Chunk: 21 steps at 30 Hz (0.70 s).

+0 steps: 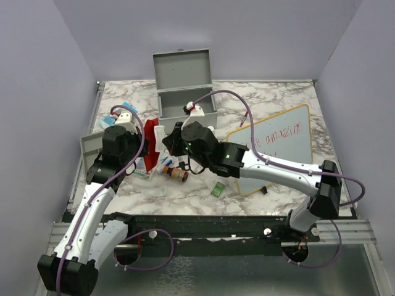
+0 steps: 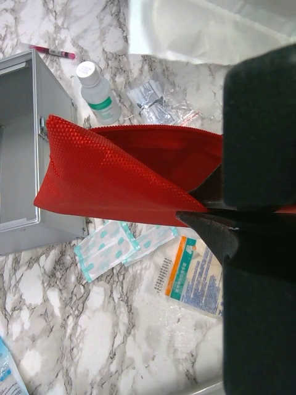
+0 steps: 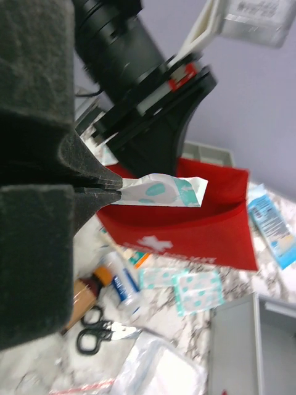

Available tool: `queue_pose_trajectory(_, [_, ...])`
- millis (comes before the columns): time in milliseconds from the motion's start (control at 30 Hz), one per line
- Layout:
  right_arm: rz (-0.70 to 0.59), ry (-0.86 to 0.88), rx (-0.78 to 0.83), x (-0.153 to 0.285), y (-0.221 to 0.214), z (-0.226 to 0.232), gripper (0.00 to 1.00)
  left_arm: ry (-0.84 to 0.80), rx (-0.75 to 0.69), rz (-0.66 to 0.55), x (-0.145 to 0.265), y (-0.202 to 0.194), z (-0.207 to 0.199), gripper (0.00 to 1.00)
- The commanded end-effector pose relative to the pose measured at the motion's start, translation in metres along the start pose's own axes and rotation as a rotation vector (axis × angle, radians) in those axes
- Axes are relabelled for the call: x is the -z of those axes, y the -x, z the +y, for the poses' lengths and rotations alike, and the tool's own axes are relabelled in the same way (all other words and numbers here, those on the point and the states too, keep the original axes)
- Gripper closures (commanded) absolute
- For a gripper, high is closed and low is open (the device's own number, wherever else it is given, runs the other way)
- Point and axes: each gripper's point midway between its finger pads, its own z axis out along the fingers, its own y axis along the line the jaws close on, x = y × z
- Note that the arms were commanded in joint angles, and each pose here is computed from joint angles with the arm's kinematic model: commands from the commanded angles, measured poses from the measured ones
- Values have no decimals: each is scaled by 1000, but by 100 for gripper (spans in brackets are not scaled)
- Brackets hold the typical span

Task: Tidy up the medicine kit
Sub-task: Place the medical item at the medicine pouch.

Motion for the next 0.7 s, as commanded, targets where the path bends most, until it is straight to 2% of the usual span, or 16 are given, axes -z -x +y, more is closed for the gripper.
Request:
queue_pose_trajectory(0, [-81, 12, -49, -24, 18, 16, 99, -36, -6, -21, 1, 2, -7, 100])
queue_pose_trajectory(133, [-79, 16, -50, -40, 13, 21, 99, -35, -4, -19, 0, 2, -7, 100])
queue_pose_trajectory(667, [-22, -176, 52, -93, -27, -16, 99, -2, 12, -26, -1, 3, -2, 100])
